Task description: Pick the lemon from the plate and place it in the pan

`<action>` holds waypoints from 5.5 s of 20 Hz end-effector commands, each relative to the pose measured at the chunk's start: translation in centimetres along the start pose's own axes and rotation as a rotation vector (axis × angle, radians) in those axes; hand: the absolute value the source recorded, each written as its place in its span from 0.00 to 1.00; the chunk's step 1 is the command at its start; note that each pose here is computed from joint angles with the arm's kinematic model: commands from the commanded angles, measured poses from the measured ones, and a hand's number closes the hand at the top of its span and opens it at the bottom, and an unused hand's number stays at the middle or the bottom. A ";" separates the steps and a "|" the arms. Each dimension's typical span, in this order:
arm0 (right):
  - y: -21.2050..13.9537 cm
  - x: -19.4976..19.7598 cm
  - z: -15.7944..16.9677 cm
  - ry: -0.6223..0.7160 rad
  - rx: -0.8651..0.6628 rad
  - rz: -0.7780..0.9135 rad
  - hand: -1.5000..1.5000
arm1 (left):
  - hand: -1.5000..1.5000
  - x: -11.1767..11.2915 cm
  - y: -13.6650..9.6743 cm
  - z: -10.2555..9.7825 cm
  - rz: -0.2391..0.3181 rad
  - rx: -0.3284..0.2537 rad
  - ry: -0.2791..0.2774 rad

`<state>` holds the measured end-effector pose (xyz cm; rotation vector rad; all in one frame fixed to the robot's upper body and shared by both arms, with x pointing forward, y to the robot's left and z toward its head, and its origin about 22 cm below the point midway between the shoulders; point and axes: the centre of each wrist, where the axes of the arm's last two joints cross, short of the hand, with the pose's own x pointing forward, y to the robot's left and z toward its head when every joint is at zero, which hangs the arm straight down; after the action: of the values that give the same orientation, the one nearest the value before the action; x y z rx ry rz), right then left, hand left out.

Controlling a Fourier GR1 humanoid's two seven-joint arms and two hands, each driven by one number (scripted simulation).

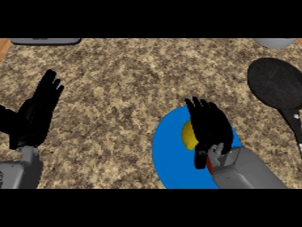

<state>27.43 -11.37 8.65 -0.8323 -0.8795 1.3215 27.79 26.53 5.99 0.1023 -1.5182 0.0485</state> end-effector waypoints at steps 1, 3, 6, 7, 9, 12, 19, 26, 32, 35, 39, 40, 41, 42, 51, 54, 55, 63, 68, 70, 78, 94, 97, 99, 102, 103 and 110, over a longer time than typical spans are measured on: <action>-1.0 1.9 -2.3 0.047 0.015 -0.013 0.00 | 0.50 -1.6 0.4 1.0 0.008 -0.025 0.008; 2.6 0.5 0.4 0.007 0.005 -0.026 0.00 | 0.50 -2.0 1.3 0.5 -0.004 -0.009 0.001; 1.3 0.8 -2.8 0.025 0.018 -0.041 0.00 | 0.50 -1.4 1.7 -0.8 0.005 0.006 -0.004; 1.4 -1.0 -3.1 0.022 0.014 -0.047 0.00 | 0.50 -1.3 0.4 0.8 -0.004 -0.002 -0.007; 2.2 1.9 -4.7 0.021 0.042 -0.032 0.00 | 0.50 -0.4 2.1 0.8 -0.016 -0.016 -0.002; 3.0 -0.3 -3.5 -0.062 0.019 -0.002 1.00 | 0.50 1.1 2.0 -0.4 -0.003 0.001 -0.004; 1.9 1.1 -5.8 -0.105 -0.018 -0.034 1.00 | 0.50 -0.8 1.2 1.0 -0.009 -0.005 -0.011; 2.7 0.6 -5.0 -0.105 -0.060 -0.106 1.00 | 0.50 1.6 0.6 -1.2 -0.010 0.003 -0.012; 2.0 0.1 -6.3 -0.052 -0.060 -0.140 1.00 | 0.50 0.5 1.4 -1.0 -0.008 -0.004 -0.006; -1.2 -0.7 -4.3 -0.039 -0.254 -0.059 1.00 | 0.50 0.0 1.1 -0.2 0.005 -0.004 0.015; -6.1 -0.7 -2.2 -0.027 -0.515 0.023 1.00 | 0.50 -1.0 0.7 0.1 -0.014 0.012 0.005; -6.0 -1.2 -1.4 -0.016 -0.546 0.032 1.00 | 0.50 -0.6 0.8 0.5 0.000 0.004 0.000; -8.0 0.1 -0.5 -0.035 -0.614 0.013 1.00 | 0.50 -0.3 1.3 0.1 -0.002 -0.012 0.010; -7.7 -0.8 0.2 -0.026 -0.652 0.030 1.00 | 0.50 -1.1 1.2 -0.3 -0.006 0.022 0.000; -12.8 -3.0 2.3 0.046 -0.708 -0.074 1.00 | 0.50 1.0 1.3 -1.3 0.008 0.015 0.004; -14.7 -5.8 2.3 0.079 -0.761 -0.135 1.00 | 0.50 -0.2 -0.2 -0.8 -0.001 -0.013 0.005; -13.5 -6.9 0.2 0.119 -0.751 -0.133 1.00 | 0.50 0.1 1.6 0.6 -0.006 -0.006 -0.016; -14.4 -17.0 -1.9 0.190 -0.825 -0.246 1.00 | 0.50 -0.3 0.5 0.4 -0.012 0.002 -0.003; -14.1 -24.0 -3.7 0.206 -0.867 -0.284 1.00 | 0.50 0.2 1.3 -0.2 -0.011 -0.013 -0.006; -13.4 -25.4 -5.4 0.194 -0.826 -0.289 1.00 | 0.50 1.9 0.7 -1.3 0.002 -0.018 -0.005; -9.7 -27.5 -9.8 0.092 -0.748 -0.298 1.00 | 0.50 0.6 1.2 -0.9 -0.008 -0.043 -0.006; -1.1 -31.1 -11.2 0.243 -0.513 -0.499 0.00 | 0.50 -0.2 -0.2 -1.2 0.001 -0.068 -0.029; -2.9 -33.0 -10.2 0.182 -0.626 -0.585 0.00 | 0.50 0.5 -0.4 -0.8 0.011 -0.047 -0.024; -3.8 -34.4 -9.3 0.136 -0.698 -0.678 0.00 | 0.50 0.6 -0.7 -0.8 0.006 -0.038 -0.017; -4.1 -35.3 -8.7 0.125 -0.767 -0.824 0.00 | 0.50 0.1 0.1 -1.0 -0.002 -0.042 -0.030; -4.6 -36.0 -8.3 0.104 -0.783 -0.873 0.00 | 0.50 0.6 1.0 -0.8 -0.001 -0.038 -0.015; -2.3 -43.1 -2.2 0.002 -0.826 -1.143 0.00 | 0.50 0.7 0.8 -0.2 0.013 -0.011 -0.019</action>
<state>31.64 -51.46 6.43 -0.8031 -1.5186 0.0165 28.24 27.00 6.37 0.0881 -1.5285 0.0369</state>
